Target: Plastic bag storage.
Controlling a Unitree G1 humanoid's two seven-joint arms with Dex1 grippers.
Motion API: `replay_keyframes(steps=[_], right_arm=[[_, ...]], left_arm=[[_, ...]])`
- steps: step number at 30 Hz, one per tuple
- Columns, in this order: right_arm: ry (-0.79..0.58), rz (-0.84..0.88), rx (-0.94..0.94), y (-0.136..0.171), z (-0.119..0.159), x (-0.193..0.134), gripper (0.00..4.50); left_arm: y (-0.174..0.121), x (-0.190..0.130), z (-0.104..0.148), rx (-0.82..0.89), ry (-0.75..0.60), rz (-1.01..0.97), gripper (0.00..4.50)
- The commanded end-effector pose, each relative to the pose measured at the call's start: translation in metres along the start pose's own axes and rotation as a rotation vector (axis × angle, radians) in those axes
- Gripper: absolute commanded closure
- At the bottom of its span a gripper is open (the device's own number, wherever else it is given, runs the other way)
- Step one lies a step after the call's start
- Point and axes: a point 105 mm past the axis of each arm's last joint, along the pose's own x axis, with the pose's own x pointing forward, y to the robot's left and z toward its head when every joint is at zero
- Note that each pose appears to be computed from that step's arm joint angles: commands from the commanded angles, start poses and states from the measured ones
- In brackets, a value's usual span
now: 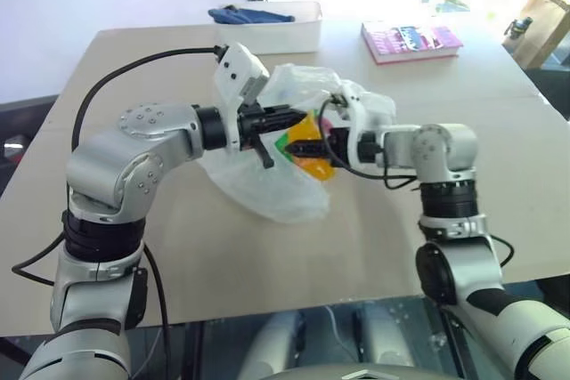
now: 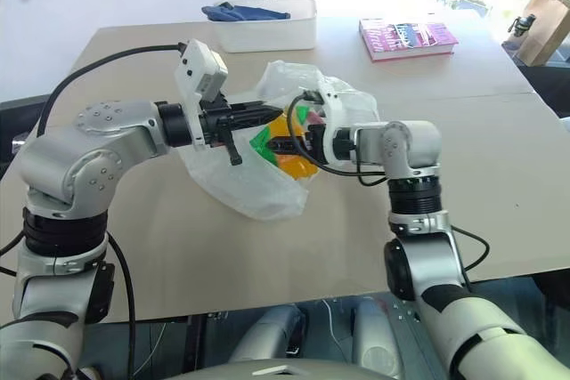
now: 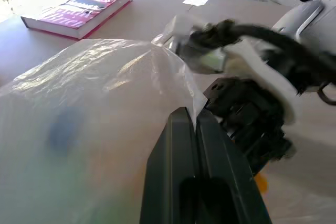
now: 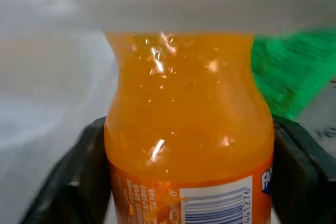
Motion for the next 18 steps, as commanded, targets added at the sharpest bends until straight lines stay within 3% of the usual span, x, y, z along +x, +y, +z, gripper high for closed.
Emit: replay_keyframes(steps=[1, 6, 8, 11, 14, 16, 18], right_arm=[[-0.142, 0.062, -0.026, 0.02, 0.019, 0.027, 0.03], [-0.153, 0.081, -0.074, 0.042, 0.002, 0.055, 0.03], [-0.183, 0.152, -0.078, 0.06, 0.004, 0.052, 0.03], [-0.215, 0.2, -0.142, 0.072, 0.009, 0.033, 0.03], [-0.252, 0.126, -0.306, 0.064, 0.013, 0.002, 0.03], [-0.336, 0.031, -0.443, 0.059, 0.025, -0.02, 0.03], [-0.379, 0.036, -0.448, 0.064, 0.03, -0.038, 0.03]], left_arm=[[-0.001, -0.01, 0.018, 0.011, -0.071, 0.002, 4.5], [0.017, -0.026, 0.018, -0.077, -0.067, 0.058, 4.5], [0.024, -0.03, 0.019, -0.086, -0.065, 0.087, 4.5], [0.038, -0.038, 0.027, -0.154, -0.123, 0.13, 4.5], [0.044, -0.041, 0.028, -0.192, -0.123, 0.134, 4.5], [0.047, -0.041, 0.022, -0.145, -0.098, 0.161, 4.5], [0.051, -0.04, 0.02, -0.122, -0.107, 0.189, 4.5]])
